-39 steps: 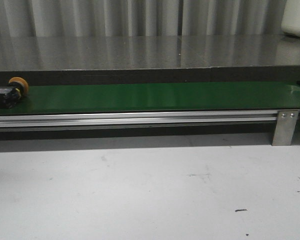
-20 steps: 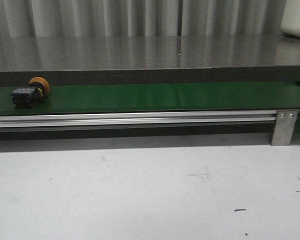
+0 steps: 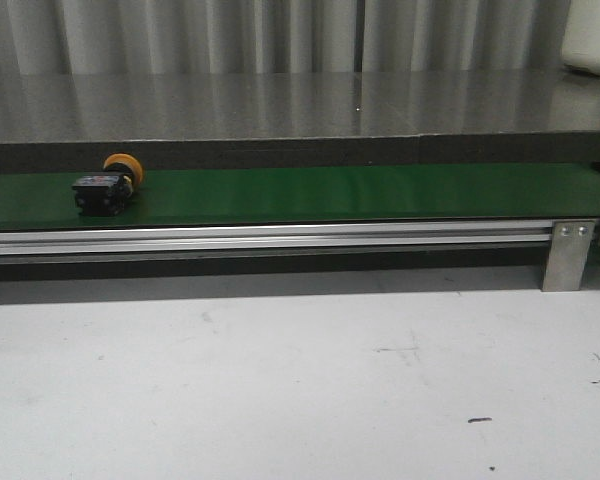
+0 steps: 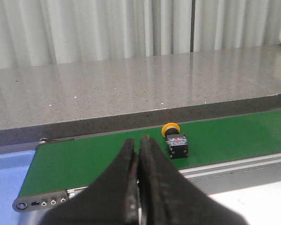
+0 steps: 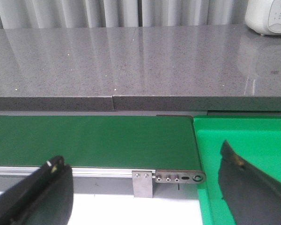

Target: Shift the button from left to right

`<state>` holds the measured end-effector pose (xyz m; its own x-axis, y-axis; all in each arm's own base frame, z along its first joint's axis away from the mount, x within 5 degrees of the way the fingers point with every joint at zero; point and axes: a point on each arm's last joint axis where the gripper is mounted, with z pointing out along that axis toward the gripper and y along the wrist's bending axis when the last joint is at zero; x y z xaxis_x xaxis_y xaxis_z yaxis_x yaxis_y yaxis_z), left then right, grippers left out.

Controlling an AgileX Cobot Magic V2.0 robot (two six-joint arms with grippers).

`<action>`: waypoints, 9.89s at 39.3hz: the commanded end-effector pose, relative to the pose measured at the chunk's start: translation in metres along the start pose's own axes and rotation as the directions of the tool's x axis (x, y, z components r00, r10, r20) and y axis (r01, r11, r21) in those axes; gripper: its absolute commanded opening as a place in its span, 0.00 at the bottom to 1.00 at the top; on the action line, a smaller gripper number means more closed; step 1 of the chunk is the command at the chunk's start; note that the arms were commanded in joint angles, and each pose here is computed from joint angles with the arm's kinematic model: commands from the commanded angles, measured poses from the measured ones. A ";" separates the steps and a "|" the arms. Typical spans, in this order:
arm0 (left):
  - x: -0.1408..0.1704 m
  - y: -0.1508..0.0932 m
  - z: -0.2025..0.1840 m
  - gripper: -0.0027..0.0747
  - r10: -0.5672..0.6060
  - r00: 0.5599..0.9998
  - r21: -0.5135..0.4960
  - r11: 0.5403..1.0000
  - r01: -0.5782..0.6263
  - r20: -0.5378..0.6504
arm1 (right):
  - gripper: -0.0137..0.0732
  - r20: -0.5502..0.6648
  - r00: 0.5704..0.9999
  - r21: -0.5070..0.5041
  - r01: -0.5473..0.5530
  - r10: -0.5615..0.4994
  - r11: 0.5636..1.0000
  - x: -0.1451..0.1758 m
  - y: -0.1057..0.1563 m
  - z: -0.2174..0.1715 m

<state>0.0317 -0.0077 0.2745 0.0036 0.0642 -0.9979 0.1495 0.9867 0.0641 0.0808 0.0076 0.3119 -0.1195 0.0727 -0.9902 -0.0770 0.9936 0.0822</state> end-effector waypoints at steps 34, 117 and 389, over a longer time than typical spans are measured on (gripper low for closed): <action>-0.015 0.001 -0.003 0.01 -0.016 0.994 -0.003 1.000 0.016 0.107 | 0.90 0.103 0.994 0.016 0.019 -0.020 1.000 -0.018 0.000 -0.002; -0.015 0.001 -0.003 0.01 -0.016 0.994 -0.003 1.000 0.016 0.107 | 0.90 -0.063 0.998 0.022 0.012 -0.010 1.000 -0.035 -0.002 0.049; 0.076 0.000 0.024 0.01 -0.067 0.997 -0.043 0.997 0.069 0.039 | 0.08 0.256 0.964 0.008 0.070 -0.070 0.997 0.011 -0.001 -0.028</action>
<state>0.0562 -0.0056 0.1985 -0.0455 0.0118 -0.9989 0.1004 0.9949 0.0072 0.0537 0.0061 0.2879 0.0414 0.0186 -0.9990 -0.0891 0.9959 0.0149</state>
